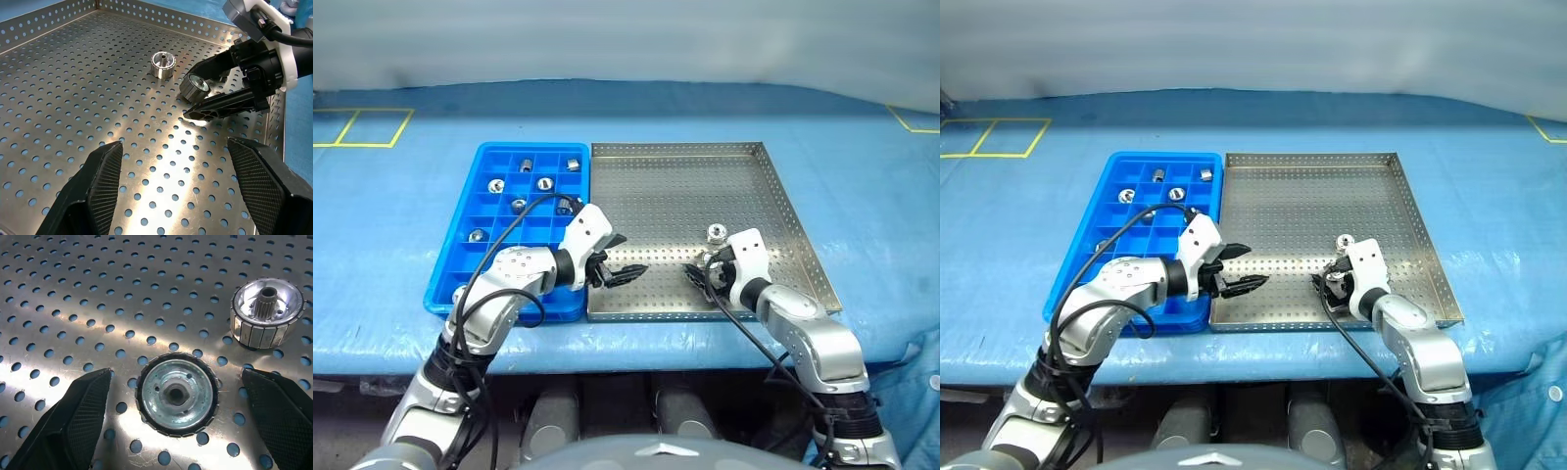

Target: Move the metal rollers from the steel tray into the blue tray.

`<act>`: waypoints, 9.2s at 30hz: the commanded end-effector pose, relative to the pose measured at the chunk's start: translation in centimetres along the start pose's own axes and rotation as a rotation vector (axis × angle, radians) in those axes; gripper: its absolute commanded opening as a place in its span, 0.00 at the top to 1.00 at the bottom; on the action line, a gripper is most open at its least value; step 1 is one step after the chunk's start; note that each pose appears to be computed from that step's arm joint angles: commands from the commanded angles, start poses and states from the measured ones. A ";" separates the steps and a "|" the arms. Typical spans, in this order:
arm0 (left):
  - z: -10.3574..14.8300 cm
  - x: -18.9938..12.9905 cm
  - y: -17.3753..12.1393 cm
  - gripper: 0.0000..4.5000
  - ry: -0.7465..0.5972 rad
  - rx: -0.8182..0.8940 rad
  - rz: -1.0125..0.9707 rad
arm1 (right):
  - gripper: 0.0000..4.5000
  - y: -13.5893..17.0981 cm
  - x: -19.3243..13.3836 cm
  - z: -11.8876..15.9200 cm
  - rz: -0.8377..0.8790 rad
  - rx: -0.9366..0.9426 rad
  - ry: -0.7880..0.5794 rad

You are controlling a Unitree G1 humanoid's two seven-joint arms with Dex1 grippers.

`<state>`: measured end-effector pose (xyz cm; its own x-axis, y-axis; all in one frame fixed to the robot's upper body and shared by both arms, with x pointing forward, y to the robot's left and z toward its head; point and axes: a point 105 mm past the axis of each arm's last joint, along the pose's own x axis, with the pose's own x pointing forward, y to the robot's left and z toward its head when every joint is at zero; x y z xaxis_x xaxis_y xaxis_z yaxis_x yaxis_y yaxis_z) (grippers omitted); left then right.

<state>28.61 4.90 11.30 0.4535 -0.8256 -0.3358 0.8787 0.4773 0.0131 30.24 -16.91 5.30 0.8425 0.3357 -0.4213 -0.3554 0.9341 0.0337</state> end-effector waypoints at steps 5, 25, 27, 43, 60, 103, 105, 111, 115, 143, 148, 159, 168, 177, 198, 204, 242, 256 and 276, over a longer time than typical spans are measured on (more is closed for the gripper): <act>0.2 -0.2 0.2 0.17 -0.017 0.014 0.024 | 0.28 -0.2 0.3 1.4 -0.007 0.027 -0.067; 0.0 -5.9 2.9 0.17 -0.070 -0.078 0.290 | 0.58 7.3 2.5 8.2 0.285 -0.167 -0.239; 0.1 -7.1 3.2 0.17 -0.084 -0.082 0.356 | 0.58 8.9 3.6 8.7 0.342 -0.190 -0.245; -1.2 -12.0 2.0 0.17 -0.104 -0.159 0.622 | 0.58 18.1 8.5 12.5 0.669 -0.293 -0.292; -1.4 -10.8 1.5 0.17 -0.096 -0.183 0.600 | 0.16 19.0 10.5 13.1 0.683 -0.253 -0.338; 1.1 0.2 0.2 0.17 -0.050 0.002 -0.019 | 0.08 -2.4 2.6 3.5 -0.220 -0.075 -0.146; 1.1 0.3 0.1 0.17 -0.049 0.002 -0.021 | 0.08 -2.7 2.6 3.2 -0.237 -0.074 -0.133; 0.8 0.2 -0.1 0.17 -0.043 -0.006 -0.020 | 0.12 -2.6 2.9 2.8 -0.229 -0.058 -0.128; 0.7 0.1 0.1 0.17 -0.043 -0.013 -0.004 | 0.37 -2.3 2.9 2.9 -0.222 -0.057 -0.134; -0.5 -6.6 3.5 0.17 -0.062 -0.072 0.317 | 0.51 8.3 1.1 7.2 0.298 -0.322 -0.230; -0.4 -6.1 2.9 0.17 -0.075 -0.086 0.314 | 0.38 6.1 1.5 7.4 0.201 -0.375 -0.211; -0.3 -5.4 2.7 0.17 -0.059 -0.084 0.284 | 0.10 3.2 2.3 4.2 0.076 -0.265 -0.091; -0.2 -5.1 2.5 0.17 -0.058 -0.080 0.266 | 0.10 2.3 2.8 1.1 0.046 -0.156 -0.004; -0.4 -5.0 2.3 0.17 -0.050 -0.098 0.256 | 0.51 2.9 2.7 2.0 0.064 -0.153 -0.051; 0.3 -16.1 2.5 0.17 0.127 -0.039 0.490 | 0.51 16.4 0.3 10.4 0.676 -0.363 -0.351; -1.7 -19.8 4.2 0.17 0.210 -0.088 0.723 | 0.51 21.6 1.4 9.5 0.826 -0.385 -0.322; -1.3 -11.0 2.6 0.17 0.117 -0.072 0.394 | 0.17 12.3 2.0 5.3 0.620 -0.469 -0.169; -1.5 -11.3 2.5 0.17 0.120 -0.076 0.417 | 0.17 12.8 4.0 4.3 0.642 -0.407 -0.147; -1.6 -10.9 2.4 0.17 0.118 -0.082 0.401 | 0.59 10.2 4.0 6.3 0.490 -0.397 -0.195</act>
<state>25.49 15.97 12.58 0.7233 -0.5135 -0.4617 0.6051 0.7934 0.0656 32.12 -5.14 7.10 0.5535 0.7588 -0.3432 -0.8268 0.5501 -0.1173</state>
